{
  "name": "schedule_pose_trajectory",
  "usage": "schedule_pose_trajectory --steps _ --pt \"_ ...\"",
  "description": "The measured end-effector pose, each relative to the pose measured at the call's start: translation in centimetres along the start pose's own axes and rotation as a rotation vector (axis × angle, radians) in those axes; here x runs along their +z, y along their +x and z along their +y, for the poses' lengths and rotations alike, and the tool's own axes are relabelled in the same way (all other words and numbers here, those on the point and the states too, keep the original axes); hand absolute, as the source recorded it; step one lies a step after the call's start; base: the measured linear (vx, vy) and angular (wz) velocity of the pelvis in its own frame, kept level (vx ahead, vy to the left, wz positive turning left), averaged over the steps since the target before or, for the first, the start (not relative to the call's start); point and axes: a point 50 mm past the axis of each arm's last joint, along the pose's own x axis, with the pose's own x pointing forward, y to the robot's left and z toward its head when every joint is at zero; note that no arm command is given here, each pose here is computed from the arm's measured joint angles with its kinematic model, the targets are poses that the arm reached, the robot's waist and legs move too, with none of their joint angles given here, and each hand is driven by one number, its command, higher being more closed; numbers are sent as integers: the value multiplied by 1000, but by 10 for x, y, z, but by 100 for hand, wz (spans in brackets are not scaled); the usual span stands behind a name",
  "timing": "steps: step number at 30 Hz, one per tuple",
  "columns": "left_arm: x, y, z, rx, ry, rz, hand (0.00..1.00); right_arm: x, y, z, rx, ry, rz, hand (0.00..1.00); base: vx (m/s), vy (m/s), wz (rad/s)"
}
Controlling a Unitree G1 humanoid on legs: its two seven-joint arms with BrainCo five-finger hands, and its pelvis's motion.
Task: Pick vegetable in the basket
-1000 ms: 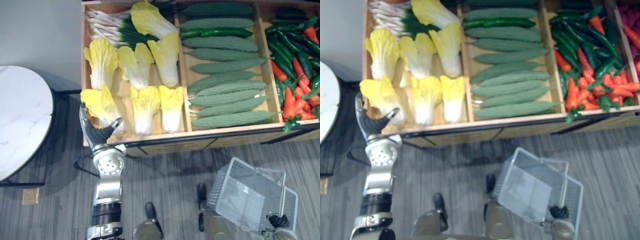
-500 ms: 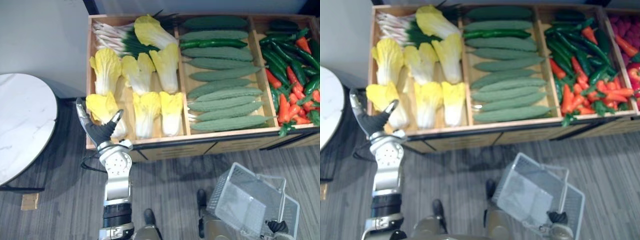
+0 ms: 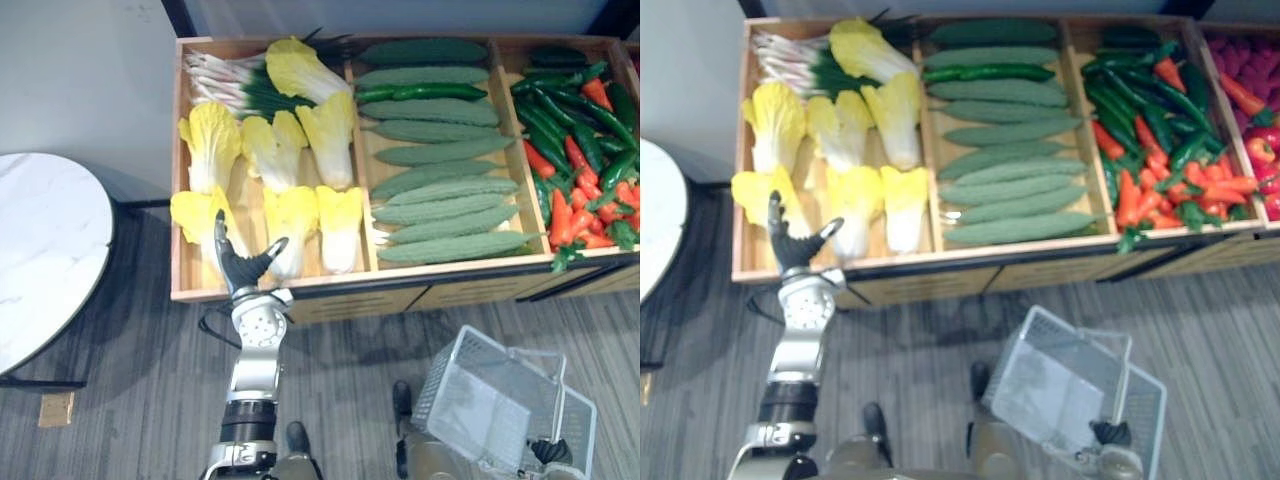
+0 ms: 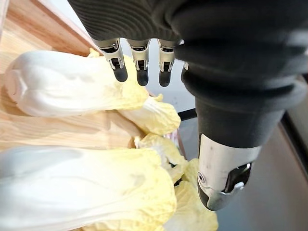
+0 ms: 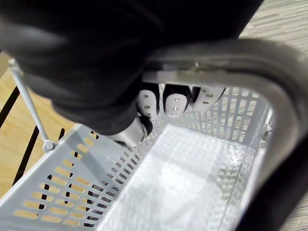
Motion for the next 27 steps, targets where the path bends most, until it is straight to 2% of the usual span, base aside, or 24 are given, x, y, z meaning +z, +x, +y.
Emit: schedule_pose_trajectory --steps 10,22,27 --pt "-25 7 -3 -20 84 98 0 2 0 3 12 -13 -10 100 3 -3 -8" --pt "-28 19 -11 -32 112 134 0 8 0 8 24 -18 -28 100 1 0 -2" --pt "-29 30 -14 -65 168 151 0 14 1 13 40 -28 -47 100 0 0 0"
